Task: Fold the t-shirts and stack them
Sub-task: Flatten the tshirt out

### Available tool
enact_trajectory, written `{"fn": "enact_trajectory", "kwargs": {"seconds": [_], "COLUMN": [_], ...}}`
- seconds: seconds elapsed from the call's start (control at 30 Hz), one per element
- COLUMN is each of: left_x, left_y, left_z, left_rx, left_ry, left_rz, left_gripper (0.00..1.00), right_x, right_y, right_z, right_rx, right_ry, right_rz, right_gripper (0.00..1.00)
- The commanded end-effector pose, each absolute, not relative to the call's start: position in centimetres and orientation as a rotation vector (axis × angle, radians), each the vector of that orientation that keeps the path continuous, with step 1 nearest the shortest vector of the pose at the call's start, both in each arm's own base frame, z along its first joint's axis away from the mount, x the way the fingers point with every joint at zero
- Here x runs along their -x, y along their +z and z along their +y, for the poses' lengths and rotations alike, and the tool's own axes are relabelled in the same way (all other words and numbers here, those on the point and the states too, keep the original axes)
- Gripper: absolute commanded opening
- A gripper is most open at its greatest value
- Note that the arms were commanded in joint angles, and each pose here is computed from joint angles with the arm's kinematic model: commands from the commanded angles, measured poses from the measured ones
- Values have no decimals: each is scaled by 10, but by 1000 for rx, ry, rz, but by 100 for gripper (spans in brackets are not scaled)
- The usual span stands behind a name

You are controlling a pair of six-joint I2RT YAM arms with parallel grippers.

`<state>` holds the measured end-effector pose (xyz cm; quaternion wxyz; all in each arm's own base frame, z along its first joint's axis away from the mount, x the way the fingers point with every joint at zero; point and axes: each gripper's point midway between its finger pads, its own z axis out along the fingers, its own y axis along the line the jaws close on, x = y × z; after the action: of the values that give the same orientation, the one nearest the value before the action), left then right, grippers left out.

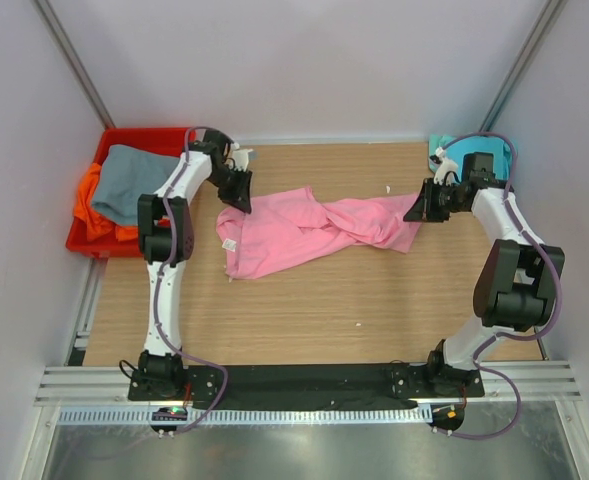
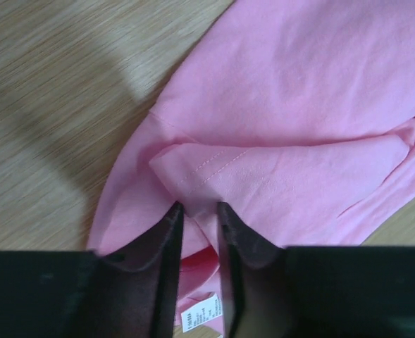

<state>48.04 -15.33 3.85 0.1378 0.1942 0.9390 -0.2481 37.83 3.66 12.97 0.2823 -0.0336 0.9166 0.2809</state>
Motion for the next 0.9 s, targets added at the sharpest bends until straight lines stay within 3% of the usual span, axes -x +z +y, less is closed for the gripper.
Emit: {"fn": "enact_trajectory", "kwargs": {"seconds": [0.0, 0.03, 0.17, 0.27, 0.37, 0.6, 0.7, 0.8, 0.83, 0.87], "left_x": [-481, -480, -475, -457, -409, -227, -184, -175, -183, -188], "left_y": [60, 63, 75, 115, 160, 179, 165, 153, 149, 149], "left_z": [-163, -165, -166, -174, -183, -180, -165, -156, -154, -155], "left_rx": [-588, -592, -591, -606, -687, -955, -975, -985, -971, -964], "left_ry": [-787, -798, -812, -895, -997, -1298, -1350, -1312, -1279, -1271], "left_rz": [2656, 2649, 2633, 2560, 2507, 2615, 2741, 2804, 2792, 2780], "left_gripper": [23, 13, 0, 0, 0, 0, 7, 27, 42, 46], "right_x": [-384, -384, -384, -384, -386, -387, -389, -390, -390, -390], "right_y": [136, 135, 135, 140, 147, 141, 140, 139, 139, 139], "right_z": [34, 34, 33, 32, 31, 32, 31, 32, 32, 33], "right_rx": [115, 113, 117, 119, 124, 114, 113, 112, 108, 107], "right_ry": [735, 734, 724, 707, 694, 708, 712, 719, 723, 726], "right_rz": [2415, 2417, 2419, 2409, 2396, 2404, 2406, 2407, 2408, 2408], "right_gripper": [1, 1, 2, 1, 2, 1, 1, 2, 1, 1]}}
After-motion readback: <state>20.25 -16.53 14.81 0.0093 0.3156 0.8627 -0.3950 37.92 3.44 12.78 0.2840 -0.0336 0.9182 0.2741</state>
